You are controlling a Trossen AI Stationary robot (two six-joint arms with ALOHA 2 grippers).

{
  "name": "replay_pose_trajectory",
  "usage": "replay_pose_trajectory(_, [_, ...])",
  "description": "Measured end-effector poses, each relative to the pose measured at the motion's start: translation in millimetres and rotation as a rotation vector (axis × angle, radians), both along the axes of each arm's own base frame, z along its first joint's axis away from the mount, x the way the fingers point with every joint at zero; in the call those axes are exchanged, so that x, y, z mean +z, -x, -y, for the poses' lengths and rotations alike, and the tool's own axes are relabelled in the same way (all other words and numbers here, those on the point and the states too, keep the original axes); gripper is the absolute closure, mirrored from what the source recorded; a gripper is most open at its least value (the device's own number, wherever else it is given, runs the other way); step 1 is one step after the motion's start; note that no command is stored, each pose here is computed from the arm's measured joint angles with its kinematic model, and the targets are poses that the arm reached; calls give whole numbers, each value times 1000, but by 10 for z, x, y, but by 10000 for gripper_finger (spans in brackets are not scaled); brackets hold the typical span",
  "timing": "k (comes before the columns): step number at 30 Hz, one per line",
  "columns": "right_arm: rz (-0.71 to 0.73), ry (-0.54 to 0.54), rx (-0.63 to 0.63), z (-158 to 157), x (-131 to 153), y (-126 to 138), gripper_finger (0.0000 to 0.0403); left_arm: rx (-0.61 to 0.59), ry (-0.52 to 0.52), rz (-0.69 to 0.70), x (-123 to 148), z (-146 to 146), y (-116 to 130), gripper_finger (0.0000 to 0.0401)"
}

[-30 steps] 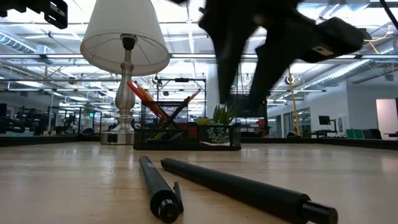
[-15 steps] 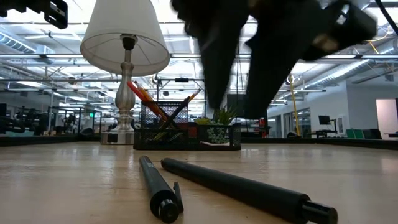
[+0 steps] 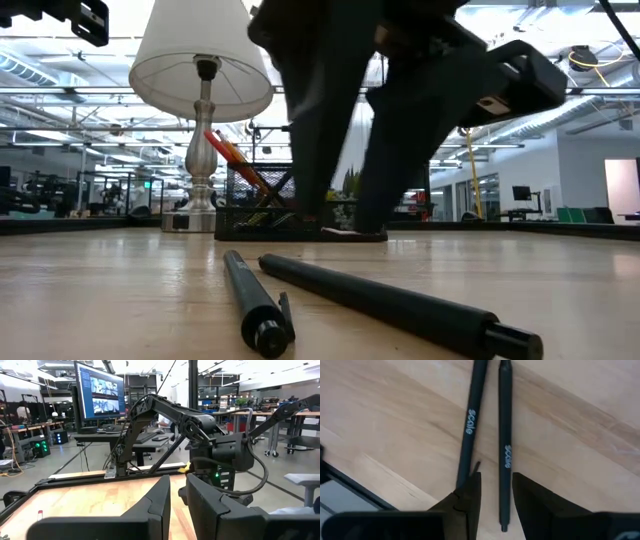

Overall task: Pick and place office supplies into organizer
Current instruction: Put the right black pen into the black desk organizer

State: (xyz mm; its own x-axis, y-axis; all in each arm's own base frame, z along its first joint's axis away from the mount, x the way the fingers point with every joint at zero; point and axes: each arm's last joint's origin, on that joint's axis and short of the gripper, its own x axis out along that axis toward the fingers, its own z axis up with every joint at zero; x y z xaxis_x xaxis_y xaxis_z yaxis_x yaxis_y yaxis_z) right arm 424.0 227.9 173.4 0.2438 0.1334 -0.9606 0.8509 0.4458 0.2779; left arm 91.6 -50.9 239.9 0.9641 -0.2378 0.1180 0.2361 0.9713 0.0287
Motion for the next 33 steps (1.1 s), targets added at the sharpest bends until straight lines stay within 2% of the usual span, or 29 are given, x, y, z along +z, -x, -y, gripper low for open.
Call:
replay_pose_trajectory(5, [-53, -72, -41, -15, -2, 19, 299, 0, 0, 0, 0, 0, 0, 334])
replay_pose_trajectory(11, [-46, -90, -34, -112, 2, 55, 300, 0, 0, 0, 0, 0, 0, 334])
replay_pose_trajectory(16, [-49, -49, -17, -129, -115, 64, 303, 0, 0, 0, 0, 0, 0, 334])
replay_pose_trajectory(26, [-21, -58, 15, -118, -325, 95, 304, 0, -1, -1, -1, 0, 0, 334])
replay_pose_trajectory(33, [-56, -52, -41, -74, -358, 115, 303, 0, -1, -1, -1, 0, 0, 334])
